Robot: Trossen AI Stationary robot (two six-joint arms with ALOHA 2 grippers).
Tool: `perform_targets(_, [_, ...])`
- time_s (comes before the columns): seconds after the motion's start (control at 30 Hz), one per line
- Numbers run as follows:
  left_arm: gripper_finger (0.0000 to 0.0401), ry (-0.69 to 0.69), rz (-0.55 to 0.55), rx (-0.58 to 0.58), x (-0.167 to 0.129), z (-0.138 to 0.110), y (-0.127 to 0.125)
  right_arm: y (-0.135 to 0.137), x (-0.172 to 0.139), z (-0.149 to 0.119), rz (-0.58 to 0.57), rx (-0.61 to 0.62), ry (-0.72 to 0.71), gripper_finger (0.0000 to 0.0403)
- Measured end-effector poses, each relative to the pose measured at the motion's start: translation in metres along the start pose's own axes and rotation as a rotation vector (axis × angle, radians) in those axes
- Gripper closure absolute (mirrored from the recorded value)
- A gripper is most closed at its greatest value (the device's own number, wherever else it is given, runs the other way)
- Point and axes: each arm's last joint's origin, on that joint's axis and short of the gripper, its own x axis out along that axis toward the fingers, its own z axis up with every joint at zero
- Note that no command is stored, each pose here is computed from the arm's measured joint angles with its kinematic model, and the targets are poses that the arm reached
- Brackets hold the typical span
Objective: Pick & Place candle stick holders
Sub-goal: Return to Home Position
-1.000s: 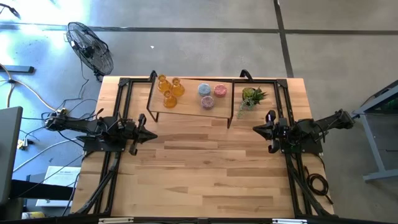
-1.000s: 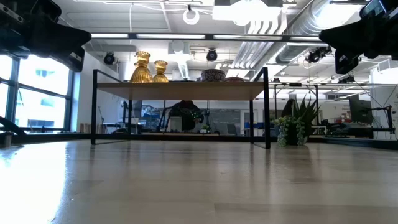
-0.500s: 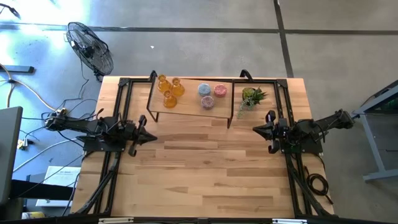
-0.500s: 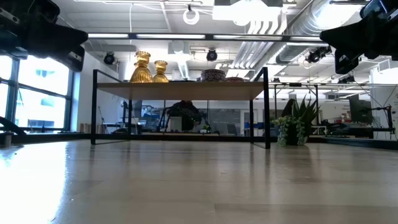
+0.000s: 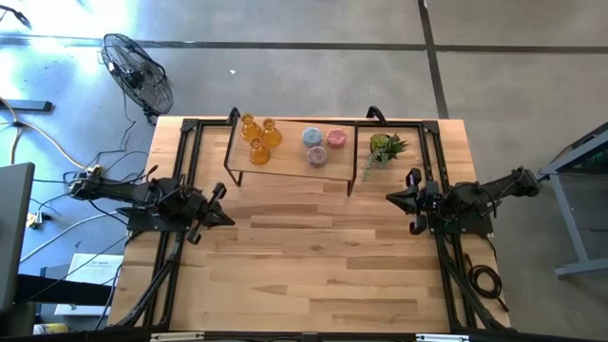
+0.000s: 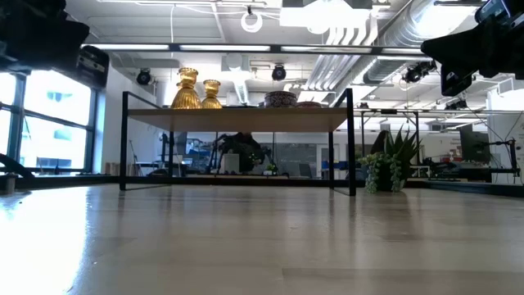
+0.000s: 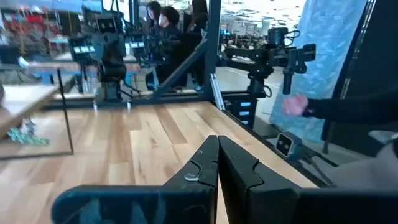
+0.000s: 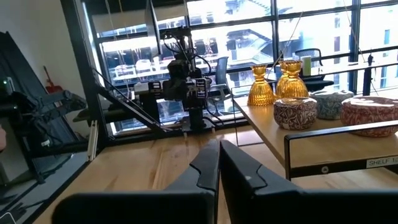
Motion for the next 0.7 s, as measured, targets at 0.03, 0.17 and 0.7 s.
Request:
perform_targets(0.03, [0.0401,-0.005,0.002,0.015,0.0,0.0,0.0,0.0,0.0,0.0,0.0,0.002,0.0,0.0397])
perform_targets(0.17, [0.0401,-0.051,0.008,0.064,-0.004,0.004,-0.001,0.0,0.0,0.0,0.0,0.003,0.0,0.0397])
perform_targets(0.7, [0.04,-0.109,0.03,0.08,-0.007,0.01,-0.001,0.0,0.0,0.0,0.0,0.005,0.001,0.0402])
